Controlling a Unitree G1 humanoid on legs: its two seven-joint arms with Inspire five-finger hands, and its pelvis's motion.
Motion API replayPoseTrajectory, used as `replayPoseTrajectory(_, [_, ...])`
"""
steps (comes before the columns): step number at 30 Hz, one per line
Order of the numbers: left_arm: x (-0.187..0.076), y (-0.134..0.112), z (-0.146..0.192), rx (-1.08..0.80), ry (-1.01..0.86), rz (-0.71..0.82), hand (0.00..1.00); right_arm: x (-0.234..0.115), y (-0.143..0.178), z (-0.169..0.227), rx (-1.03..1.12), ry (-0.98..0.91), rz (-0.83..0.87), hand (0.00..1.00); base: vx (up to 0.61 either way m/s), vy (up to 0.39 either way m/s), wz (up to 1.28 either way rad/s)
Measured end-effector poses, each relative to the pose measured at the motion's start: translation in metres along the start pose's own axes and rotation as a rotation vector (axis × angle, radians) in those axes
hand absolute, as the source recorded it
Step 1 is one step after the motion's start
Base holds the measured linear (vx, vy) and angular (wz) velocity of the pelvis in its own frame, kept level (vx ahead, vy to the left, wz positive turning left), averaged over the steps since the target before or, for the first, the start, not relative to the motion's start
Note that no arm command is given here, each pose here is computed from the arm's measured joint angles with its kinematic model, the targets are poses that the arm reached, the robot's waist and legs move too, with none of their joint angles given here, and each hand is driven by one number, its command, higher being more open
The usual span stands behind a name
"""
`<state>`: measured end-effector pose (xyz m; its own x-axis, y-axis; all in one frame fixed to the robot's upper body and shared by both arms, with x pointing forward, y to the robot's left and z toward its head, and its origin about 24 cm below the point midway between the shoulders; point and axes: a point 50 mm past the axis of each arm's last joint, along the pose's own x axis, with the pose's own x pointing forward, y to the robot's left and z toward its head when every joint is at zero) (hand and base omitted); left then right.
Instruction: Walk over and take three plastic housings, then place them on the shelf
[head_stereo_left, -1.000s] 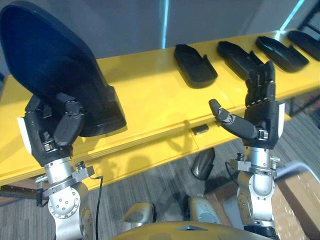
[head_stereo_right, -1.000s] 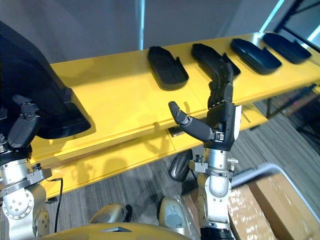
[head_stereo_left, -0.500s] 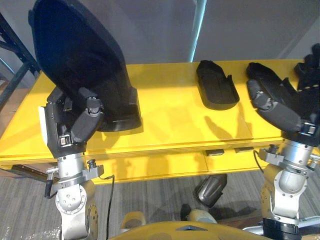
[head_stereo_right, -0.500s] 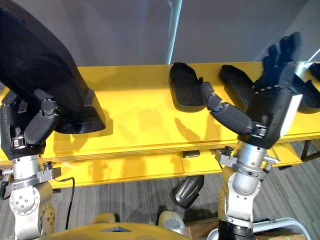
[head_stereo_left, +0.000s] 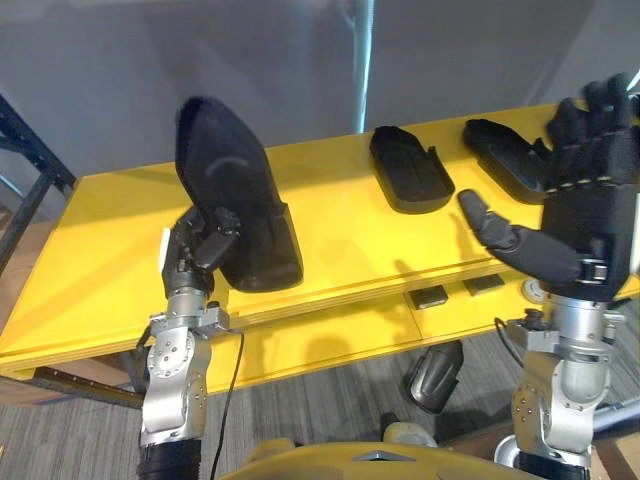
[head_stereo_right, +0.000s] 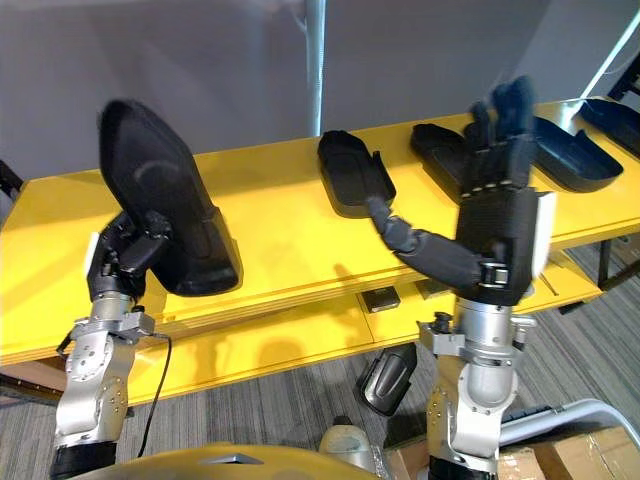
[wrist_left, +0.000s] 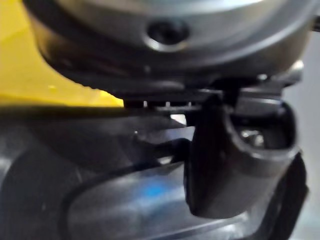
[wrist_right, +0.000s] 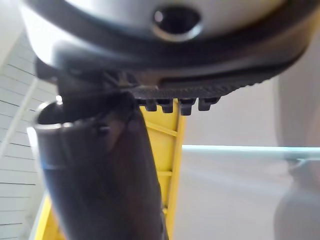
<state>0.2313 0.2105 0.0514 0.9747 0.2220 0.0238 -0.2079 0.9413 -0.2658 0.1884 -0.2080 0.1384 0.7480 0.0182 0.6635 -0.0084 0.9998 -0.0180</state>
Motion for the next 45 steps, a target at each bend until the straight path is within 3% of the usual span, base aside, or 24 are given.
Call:
replayPoseTrajectory(6, [0.026, -0.011, -0.005, -0.043, 0.037, -0.023, 0.00, -0.010, 0.018, -0.035, 0.099, 0.173, 0.147, 1.00, 0.00, 0.001, 0.01])
replayPoseTrajectory(14, [0.058, -0.023, -0.010, 0.061, 0.108, -0.028, 0.00, 0.014, 0.051, -0.034, 0.143, 0.104, 0.458, 1.00, -0.01, 0.008, -0.04])
replayPoseTrajectory(27, [0.109, -0.021, 0.029, 0.357, 0.119, 0.050, 0.00, 0.028, 0.070, -0.036, 0.176, 0.116, 0.570, 1.00, -0.07, -0.015, -0.05])
replayPoseTrajectory(28, [0.111, -0.021, 0.033, 0.363, 0.115, 0.058, 1.00, 0.028, 0.073, -0.035, 0.183, 0.118, 0.578, 1.00, -0.06, -0.014, -0.04])
replayPoseTrajectory(37, [0.124, -0.021, 0.054, 0.398, 0.073, 0.144, 1.00, 0.032, 0.099, -0.002, 0.252, -0.013, 0.649, 1.00, -0.02, -0.004, -0.03])
replayPoseTrajectory(45, [0.128, -0.019, 0.059, 0.366, 0.044, 0.205, 1.00, 0.031, 0.100, -0.001, 0.282, -0.011, 0.629, 1.00, 0.00, 0.000, 0.00])
